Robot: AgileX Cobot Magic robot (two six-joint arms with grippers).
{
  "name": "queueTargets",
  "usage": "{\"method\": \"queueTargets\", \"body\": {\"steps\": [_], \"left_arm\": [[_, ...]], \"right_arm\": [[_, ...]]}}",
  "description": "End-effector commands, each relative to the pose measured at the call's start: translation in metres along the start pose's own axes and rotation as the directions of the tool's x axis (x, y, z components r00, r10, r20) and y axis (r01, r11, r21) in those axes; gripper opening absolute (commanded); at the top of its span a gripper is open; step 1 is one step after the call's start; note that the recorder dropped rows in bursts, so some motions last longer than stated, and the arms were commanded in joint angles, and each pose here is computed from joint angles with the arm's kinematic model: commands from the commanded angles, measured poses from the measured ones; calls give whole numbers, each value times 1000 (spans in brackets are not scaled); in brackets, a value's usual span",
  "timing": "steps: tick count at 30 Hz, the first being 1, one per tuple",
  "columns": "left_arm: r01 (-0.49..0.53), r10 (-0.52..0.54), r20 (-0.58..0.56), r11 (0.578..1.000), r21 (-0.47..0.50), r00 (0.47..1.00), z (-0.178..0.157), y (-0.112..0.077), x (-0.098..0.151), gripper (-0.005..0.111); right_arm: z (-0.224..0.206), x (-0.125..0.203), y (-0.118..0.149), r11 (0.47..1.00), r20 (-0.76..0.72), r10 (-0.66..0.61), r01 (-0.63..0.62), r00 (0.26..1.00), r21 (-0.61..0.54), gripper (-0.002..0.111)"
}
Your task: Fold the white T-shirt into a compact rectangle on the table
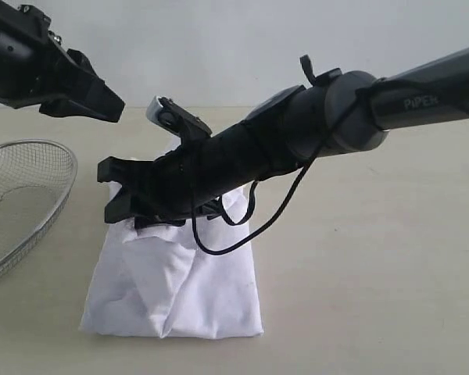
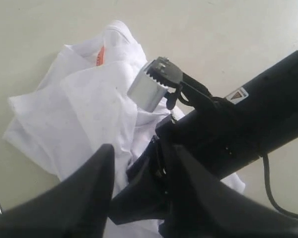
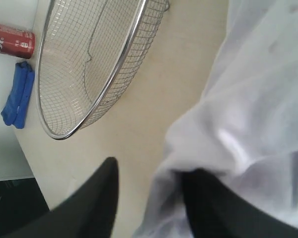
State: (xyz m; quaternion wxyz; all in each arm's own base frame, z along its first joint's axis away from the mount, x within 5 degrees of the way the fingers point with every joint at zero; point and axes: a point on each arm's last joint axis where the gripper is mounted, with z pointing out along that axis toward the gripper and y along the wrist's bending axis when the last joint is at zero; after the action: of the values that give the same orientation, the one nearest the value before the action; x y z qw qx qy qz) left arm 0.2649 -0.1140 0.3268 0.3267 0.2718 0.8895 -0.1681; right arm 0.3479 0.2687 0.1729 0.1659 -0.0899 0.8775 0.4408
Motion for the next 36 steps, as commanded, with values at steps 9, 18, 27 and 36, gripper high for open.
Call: {"method": "queueTargets", "body": {"steps": [9, 18, 27, 36], "left_arm": [[-1, 1, 1, 1000, -7, 1000, -4, 0, -1, 36], [-5, 5, -2, 1000, -9, 1000, -5, 0, -1, 36], [-118, 142, -121, 975, 187, 982, 13, -11, 10, 36], [-503, 517, -107, 854, 134, 849, 114, 15, 17, 62]], "right_arm": [[-3, 1, 8, 999, -32, -6, 4, 999, -51, 66], [-50, -23, 10, 996, 49, -70, 68, 996, 51, 47], [-110, -53, -30, 982, 150, -33, 4, 988, 188, 27], [-168, -60, -45, 963, 155, -53, 10, 987, 268, 0]]}}
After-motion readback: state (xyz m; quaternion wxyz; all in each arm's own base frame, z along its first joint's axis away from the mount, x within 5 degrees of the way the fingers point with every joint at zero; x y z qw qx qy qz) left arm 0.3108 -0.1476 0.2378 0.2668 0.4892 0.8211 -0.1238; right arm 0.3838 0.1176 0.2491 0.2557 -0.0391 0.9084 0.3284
